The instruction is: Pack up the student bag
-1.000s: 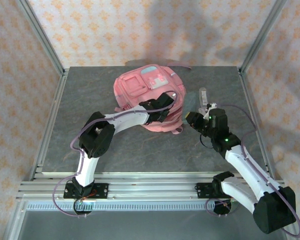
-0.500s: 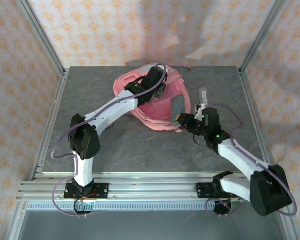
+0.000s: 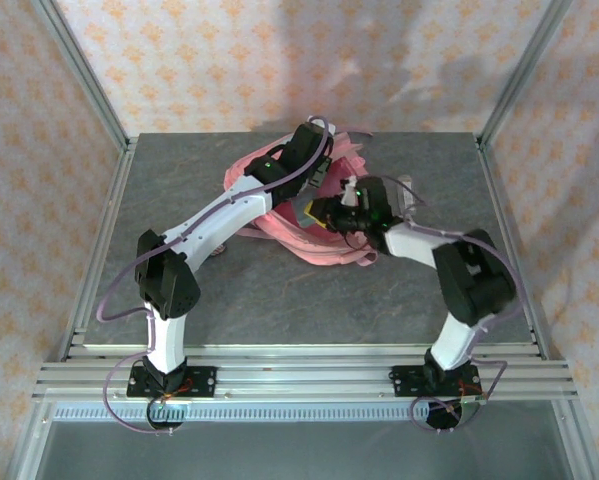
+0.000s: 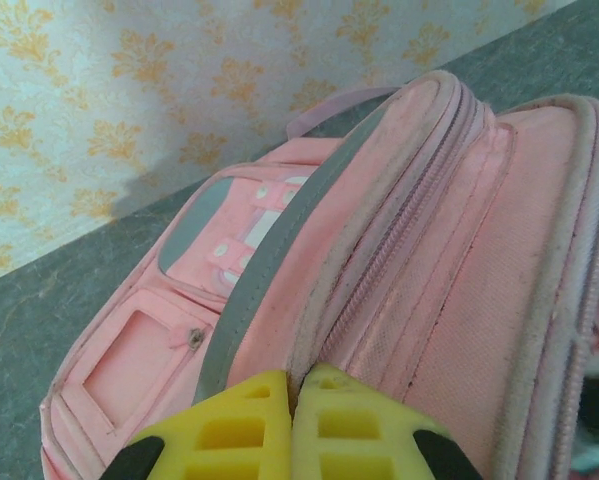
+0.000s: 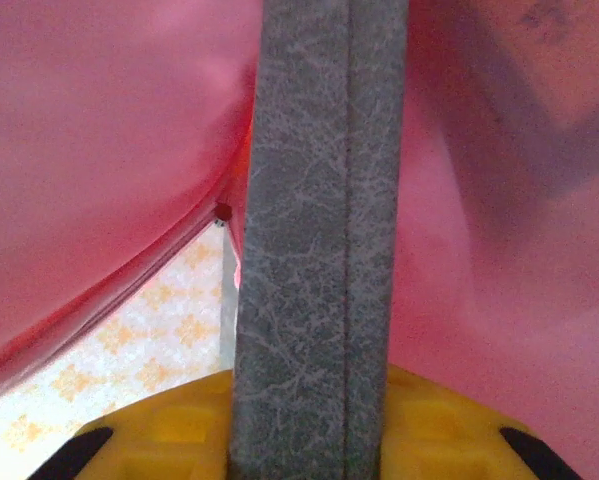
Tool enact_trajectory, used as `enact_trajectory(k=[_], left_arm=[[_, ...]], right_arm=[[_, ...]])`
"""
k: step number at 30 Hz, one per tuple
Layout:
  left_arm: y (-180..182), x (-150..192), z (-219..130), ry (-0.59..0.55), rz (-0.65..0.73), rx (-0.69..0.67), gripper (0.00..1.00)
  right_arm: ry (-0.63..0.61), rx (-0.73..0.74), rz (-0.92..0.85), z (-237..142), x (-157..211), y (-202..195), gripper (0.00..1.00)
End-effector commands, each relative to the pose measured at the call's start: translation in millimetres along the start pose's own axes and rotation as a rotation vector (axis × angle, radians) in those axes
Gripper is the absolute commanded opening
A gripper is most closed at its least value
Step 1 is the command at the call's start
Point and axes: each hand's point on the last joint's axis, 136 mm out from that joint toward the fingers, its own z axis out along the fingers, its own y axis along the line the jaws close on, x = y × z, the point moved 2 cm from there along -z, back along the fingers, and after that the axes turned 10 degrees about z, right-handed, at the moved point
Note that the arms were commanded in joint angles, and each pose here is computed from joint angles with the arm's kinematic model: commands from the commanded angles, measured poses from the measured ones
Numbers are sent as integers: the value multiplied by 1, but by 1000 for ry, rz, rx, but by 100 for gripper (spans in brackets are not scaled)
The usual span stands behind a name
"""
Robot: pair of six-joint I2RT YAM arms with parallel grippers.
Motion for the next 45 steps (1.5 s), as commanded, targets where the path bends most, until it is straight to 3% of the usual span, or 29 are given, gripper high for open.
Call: enact_trajectory(k=[1, 5, 7, 10, 13, 20, 24, 27, 34, 38, 41, 43, 45], left_arm=[[30, -49, -47, -163, -93, -45, 0], [29, -50, -49, -172, -103, -33, 0], [28, -50, -48, -170, -106, -23, 0], [24, -45, -45, -159, -109, -13, 0], [23, -40, -44, -153, -112, -13, 0], [20, -36, -45, -154, -124, 7, 0], [17, -35, -43, -153, -131, 23, 0], [15, -34, -42, -149, -137, 31, 0], [7, -31, -39, -150, -167, 71, 0], [5, -26, -35, -139, -178, 66, 0], [4, -21, -30, -125, -189, 62, 0], [1, -17, -25, -109, -194, 66, 0], [-2, -14, -21, -98, -202, 74, 0]], right_arm=[[118, -106, -32, 29, 0, 29, 19], [181, -8, 40, 66, -12, 9, 24], [177, 77, 94, 76, -21, -10, 38], [122, 112, 128, 69, -28, -19, 55], [47, 148, 155, 49, -34, -26, 59], [-61, 176, 185, 16, -35, -36, 57], [-48, 155, 209, 24, -33, -41, 37], [-32, 123, 208, 37, -32, -34, 34], [1, 16, 180, 82, -38, 0, 14], [-12, -66, 189, 82, -39, 6, 16], [-26, -32, 178, 67, -32, -3, 29], [-64, 27, 151, 40, -24, -15, 42], [-103, 67, 120, 12, -17, -21, 48]])
